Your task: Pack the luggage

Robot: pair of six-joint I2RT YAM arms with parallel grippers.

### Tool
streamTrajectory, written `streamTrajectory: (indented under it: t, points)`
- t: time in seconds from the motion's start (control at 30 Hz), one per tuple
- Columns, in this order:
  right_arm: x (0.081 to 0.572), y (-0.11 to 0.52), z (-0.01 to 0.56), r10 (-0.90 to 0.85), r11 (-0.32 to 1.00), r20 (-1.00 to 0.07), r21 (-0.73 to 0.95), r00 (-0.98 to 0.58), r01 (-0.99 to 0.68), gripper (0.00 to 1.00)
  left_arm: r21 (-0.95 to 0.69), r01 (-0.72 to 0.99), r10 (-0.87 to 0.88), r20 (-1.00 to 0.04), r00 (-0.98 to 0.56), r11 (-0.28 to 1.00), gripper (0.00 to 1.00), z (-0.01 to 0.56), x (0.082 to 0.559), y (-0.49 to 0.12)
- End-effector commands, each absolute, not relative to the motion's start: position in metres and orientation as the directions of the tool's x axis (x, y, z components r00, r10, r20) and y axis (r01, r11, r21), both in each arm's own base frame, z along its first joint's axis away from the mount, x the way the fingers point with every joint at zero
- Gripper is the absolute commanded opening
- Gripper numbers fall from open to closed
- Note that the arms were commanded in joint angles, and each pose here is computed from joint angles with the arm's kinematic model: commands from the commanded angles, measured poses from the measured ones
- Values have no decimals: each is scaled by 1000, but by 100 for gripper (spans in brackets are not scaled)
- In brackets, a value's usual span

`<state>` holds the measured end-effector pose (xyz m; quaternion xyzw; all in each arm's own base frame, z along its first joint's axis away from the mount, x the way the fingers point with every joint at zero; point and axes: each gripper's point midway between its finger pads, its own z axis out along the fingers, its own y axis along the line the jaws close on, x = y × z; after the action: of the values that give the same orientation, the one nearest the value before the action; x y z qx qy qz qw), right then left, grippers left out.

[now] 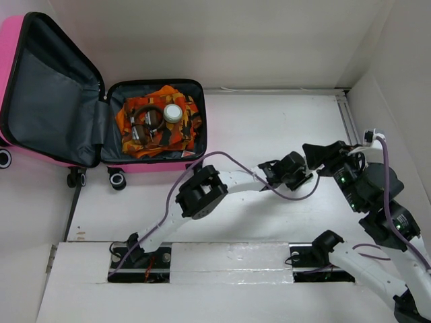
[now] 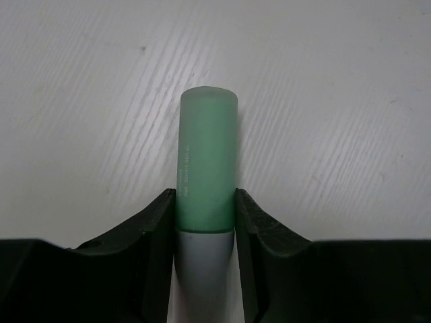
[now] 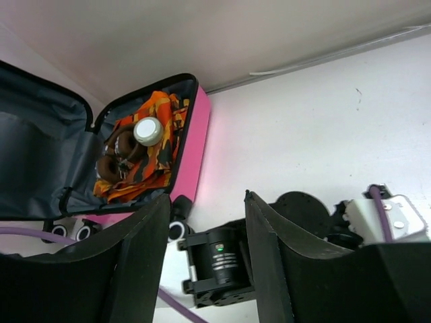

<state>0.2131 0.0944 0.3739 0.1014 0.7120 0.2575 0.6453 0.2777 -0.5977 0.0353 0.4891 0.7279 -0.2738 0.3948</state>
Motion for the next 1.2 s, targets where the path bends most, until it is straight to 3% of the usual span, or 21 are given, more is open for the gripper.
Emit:
streamTrajectory:
  t: [0.0, 0.03, 0.1, 0.13, 0.27, 0.37, 0.5, 0.77, 0.93, 1.07, 1.17]
  points:
    - [205, 96, 411, 522, 809, -850, 521, -75, -271, 54, -75, 858, 310, -914, -263, 508, 0, 132, 305, -575]
    - [202, 98, 419, 530, 799, -845, 525, -67, -293, 54, -98, 827, 227, -937, -264, 554, 0, 175, 324, -557]
    - [200, 95, 426, 531, 800, -846, 519, -51, -302, 54, -170, 762, 147, -933, -328, 624, 0, 185, 341, -527]
    - [200, 95, 426, 531, 800, -846, 519, -51, -302, 54, -197, 703, 61, -944, -324, 683, 0, 219, 367, -496]
    - [193, 96, 422, 538, 787, -841, 521, -46, -330, 54, -326, 459, -155, -915, -372, 827, 4, 248, 424, -390]
    - [196, 107, 398, 518, 784, -850, 517, -99, -344, 54, -444, 245, -343, -866, -363, 862, 8, 257, 461, -303]
    - [207, 132, 355, 486, 769, -848, 529, -210, -358, 54, -487, 32, -448, -826, -343, 873, 12, 241, 489, -218]
    - [217, 150, 327, 461, 759, -846, 532, -267, -376, 54, -313, -41, -291, -815, -502, 949, 13, 176, 499, -193]
    - [219, 156, 308, 437, 763, -847, 528, -304, -374, 54, -223, -190, -289, -827, -482, 956, 13, 163, 498, -162]
    - [218, 155, 299, 440, 761, -842, 534, -314, -367, 54, -215, -252, -316, -812, -490, 943, 26, 161, 501, -142]
    - [217, 155, 290, 432, 766, -841, 532, -324, -360, 60, -196, -259, -307, -800, -515, 946, 61, 155, 497, -140]
